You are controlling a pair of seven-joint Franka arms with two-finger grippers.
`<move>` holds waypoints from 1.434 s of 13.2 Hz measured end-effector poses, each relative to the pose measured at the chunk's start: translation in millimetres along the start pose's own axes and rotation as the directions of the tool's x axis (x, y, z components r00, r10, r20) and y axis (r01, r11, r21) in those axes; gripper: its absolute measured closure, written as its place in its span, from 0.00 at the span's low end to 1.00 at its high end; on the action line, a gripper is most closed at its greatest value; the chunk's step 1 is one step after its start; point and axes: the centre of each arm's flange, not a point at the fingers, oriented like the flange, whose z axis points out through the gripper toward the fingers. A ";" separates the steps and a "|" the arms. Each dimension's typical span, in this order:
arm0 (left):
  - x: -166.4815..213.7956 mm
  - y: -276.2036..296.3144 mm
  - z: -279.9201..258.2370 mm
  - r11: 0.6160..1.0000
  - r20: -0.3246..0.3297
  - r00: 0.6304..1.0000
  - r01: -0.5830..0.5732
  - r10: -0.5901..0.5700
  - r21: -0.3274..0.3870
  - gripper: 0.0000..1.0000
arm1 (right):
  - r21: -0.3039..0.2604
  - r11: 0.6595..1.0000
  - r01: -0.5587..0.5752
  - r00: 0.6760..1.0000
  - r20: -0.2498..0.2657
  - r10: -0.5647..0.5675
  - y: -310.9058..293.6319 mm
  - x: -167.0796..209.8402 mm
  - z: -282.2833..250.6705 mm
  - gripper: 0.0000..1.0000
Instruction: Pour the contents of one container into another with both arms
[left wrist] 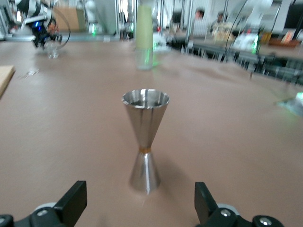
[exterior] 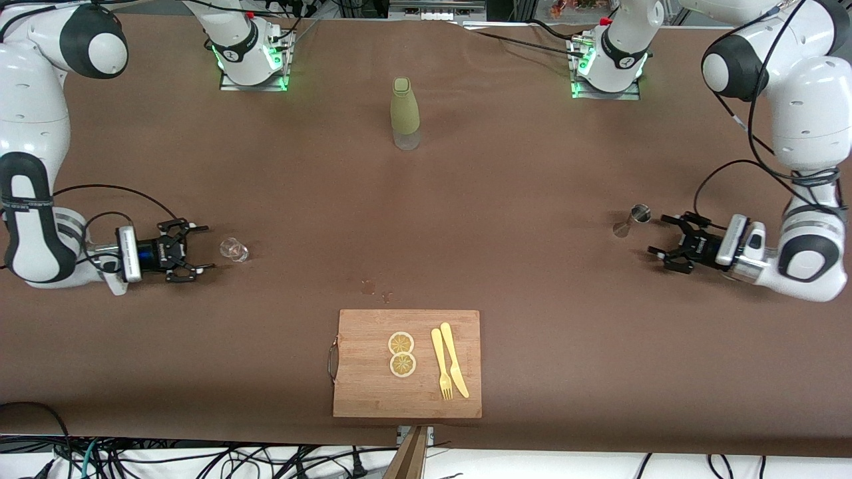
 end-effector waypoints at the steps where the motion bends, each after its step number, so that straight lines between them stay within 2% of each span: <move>1: 12.9 -4.4 -21.8 0.999 0.066 0.998 -0.021 0.019 0.027 0.00 | -0.007 1.000 -0.015 1.000 0.009 0.015 -1.9 -0.3 -8.1 0.00; 3: 51.3 -16.0 -66.7 0.995 0.221 0.974 -0.071 0.052 0.077 0.00 | -0.025 0.997 -0.078 0.996 0.032 0.079 1.5 13.3 -26.2 0.00; 5: 105.0 -21.7 -110.3 0.992 0.377 0.925 -0.090 0.051 0.087 0.00 | -0.059 0.983 -0.173 0.982 0.063 0.176 11.7 51.9 -50.1 0.00; 6: 133.9 -23.8 -126.0 0.992 0.432 0.901 -0.086 0.039 0.090 0.00 | -0.082 0.969 -0.232 0.968 0.076 0.238 14.8 77.2 -61.6 0.00; 9: 217.4 -39.7 -145.7 0.997 0.590 0.807 -0.036 -0.007 0.061 0.00 | -0.136 0.910 -0.393 0.909 0.094 0.406 18.2 150.4 -74.6 0.00; 11: 278.0 -55.0 -145.2 0.997 0.691 0.720 0.026 -0.067 0.070 0.00 | -0.173 0.861 -0.479 0.857 0.120 0.501 25.4 197.6 -63.0 0.00; 12: 311.1 -61.4 -142.8 0.994 0.733 0.672 0.055 -0.103 0.090 0.00 | -0.209 0.820 -0.533 0.814 0.138 0.564 29.6 221.3 -55.0 0.00; 14: 372.7 -68.4 -133.2 0.979 0.787 0.582 0.118 -0.204 0.166 0.00 | -0.296 0.710 -0.639 0.699 0.164 0.696 33.7 273.8 -35.6 0.00; 16: 420.9 -63.3 -126.8 0.927 0.789 0.487 0.199 -0.374 0.317 0.00 | -0.408 0.574 -0.710 0.561 0.166 0.811 29.8 327.8 -17.3 0.00; 17: 439.8 -55.7 -125.5 0.879 0.761 0.440 0.241 -0.476 0.411 0.00 | -0.465 0.502 -0.729 0.489 0.158 0.858 25.2 352.5 -8.4 0.00; 19: 463.9 -37.0 -123.6 0.733 0.636 0.364 0.328 -0.681 0.596 0.00 | -0.569 0.341 -0.748 0.341 0.110 0.934 14.6 391.6 6.6 0.00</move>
